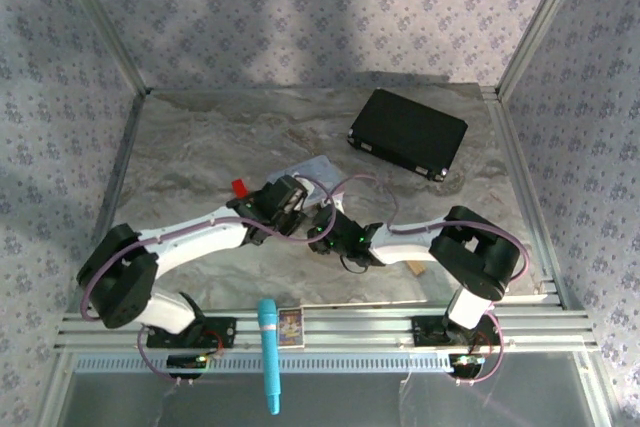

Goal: Unlock a padlock with a key

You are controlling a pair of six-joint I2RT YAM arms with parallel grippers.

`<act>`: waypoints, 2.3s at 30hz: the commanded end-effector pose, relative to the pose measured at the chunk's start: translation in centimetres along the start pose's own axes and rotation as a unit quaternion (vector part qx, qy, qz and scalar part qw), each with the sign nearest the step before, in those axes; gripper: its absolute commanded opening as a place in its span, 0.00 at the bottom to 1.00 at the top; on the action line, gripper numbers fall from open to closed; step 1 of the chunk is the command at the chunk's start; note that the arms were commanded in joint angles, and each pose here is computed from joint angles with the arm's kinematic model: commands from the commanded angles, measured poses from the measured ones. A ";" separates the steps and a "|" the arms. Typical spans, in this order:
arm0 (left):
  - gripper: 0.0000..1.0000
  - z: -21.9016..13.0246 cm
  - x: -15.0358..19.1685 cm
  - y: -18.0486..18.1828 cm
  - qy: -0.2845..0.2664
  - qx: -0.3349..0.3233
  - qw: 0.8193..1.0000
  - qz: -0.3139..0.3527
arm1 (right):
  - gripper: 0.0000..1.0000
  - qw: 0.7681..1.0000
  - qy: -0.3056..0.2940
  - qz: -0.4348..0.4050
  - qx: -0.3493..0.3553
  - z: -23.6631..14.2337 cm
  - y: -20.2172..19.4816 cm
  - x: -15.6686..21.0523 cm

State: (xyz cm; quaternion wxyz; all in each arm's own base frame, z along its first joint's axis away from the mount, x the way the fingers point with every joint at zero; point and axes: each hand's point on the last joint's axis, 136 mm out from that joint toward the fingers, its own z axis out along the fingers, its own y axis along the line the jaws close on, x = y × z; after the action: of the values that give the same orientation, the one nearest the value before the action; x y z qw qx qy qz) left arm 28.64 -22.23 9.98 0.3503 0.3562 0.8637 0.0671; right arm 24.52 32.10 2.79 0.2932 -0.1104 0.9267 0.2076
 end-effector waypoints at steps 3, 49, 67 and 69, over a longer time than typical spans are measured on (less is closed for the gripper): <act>0.71 1.0 1.0 -0.6 0.010 -0.004 1.000 0.024 | 0.38 0.998 -0.039 0.041 -0.020 1.5 -0.4 -1.3; 0.53 1.4 2.2 -2.4 0.039 0.034 0.998 0.027 | 0.38 0.976 -0.081 0.178 -0.097 0.4 -2.6 -9.1; 0.53 1.0 1.6 -1.9 0.040 0.022 0.999 0.006 | 0.38 0.979 -0.007 0.203 -0.025 0.7 -6.4 -5.9; 0.53 1.0 1.3 -1.8 0.035 0.021 0.999 -0.002 | 0.38 0.978 0.011 0.207 -0.013 0.8 -7.2 -4.5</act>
State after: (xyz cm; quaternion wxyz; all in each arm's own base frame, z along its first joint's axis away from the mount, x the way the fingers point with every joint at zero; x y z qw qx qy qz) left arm 27.34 -22.50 7.04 0.3067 0.3725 0.8735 0.0651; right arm 32.20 27.43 3.56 0.2577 0.0808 0.9157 0.2976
